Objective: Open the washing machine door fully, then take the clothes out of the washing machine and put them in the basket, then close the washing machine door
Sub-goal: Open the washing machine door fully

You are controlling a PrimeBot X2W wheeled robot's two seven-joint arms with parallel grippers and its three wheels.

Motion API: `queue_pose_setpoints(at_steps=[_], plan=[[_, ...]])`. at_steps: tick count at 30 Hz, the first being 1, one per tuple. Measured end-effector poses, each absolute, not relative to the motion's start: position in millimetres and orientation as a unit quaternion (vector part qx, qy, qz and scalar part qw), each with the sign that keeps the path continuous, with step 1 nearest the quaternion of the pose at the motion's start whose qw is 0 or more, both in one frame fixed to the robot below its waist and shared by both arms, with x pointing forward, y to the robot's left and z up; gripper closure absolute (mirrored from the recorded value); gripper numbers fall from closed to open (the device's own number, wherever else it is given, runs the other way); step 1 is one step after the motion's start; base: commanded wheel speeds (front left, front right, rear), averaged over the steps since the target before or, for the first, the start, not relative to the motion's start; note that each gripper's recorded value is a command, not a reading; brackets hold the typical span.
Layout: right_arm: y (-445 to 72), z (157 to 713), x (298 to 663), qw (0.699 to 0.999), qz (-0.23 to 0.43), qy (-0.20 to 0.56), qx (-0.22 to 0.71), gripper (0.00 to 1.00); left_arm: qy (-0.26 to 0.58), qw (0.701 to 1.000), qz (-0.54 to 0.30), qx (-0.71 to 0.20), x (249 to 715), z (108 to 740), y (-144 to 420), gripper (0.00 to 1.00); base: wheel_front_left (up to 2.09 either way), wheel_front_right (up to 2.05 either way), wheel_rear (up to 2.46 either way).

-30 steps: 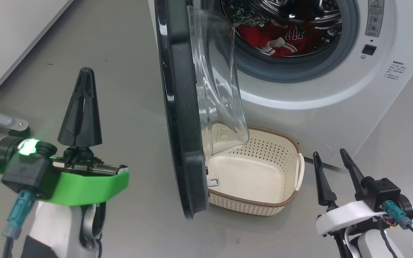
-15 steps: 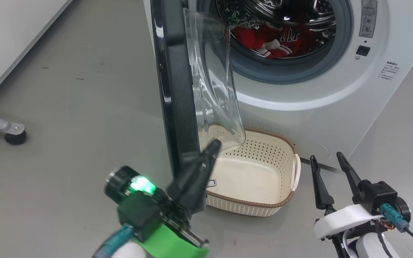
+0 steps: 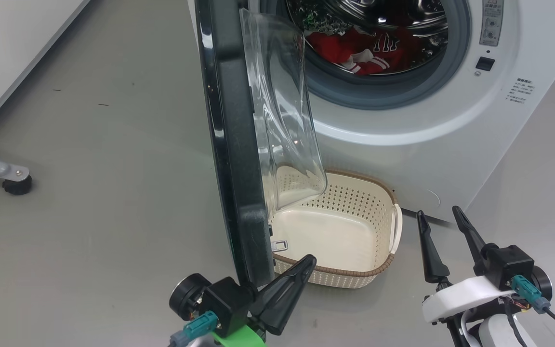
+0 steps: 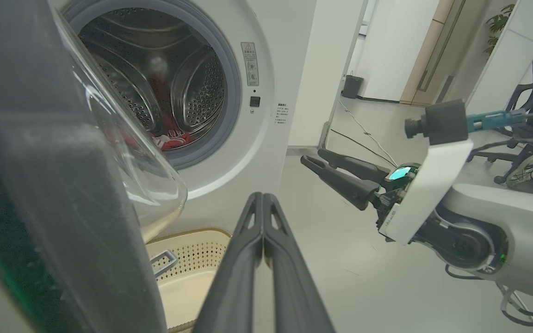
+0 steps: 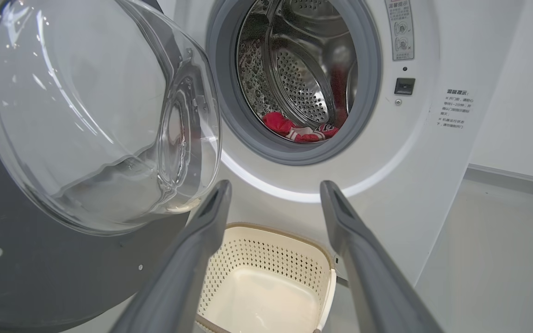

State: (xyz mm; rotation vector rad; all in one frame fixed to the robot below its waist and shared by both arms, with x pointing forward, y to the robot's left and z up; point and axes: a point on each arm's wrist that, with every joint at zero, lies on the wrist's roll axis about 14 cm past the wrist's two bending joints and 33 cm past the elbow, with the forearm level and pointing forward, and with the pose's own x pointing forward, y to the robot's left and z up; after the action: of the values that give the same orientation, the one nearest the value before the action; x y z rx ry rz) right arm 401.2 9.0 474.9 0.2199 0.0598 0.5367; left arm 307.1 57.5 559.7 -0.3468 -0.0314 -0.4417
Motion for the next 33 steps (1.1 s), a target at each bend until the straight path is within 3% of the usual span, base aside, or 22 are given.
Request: queue_pose_setpoints(at_steps=[33], plan=[[5, 465, 406, 0.959, 0.259, 0.040, 0.111, 0.00, 0.026, 0.977, -0.126, -0.172, 323, 522, 107, 1.00, 0.00, 0.00, 0.00]])
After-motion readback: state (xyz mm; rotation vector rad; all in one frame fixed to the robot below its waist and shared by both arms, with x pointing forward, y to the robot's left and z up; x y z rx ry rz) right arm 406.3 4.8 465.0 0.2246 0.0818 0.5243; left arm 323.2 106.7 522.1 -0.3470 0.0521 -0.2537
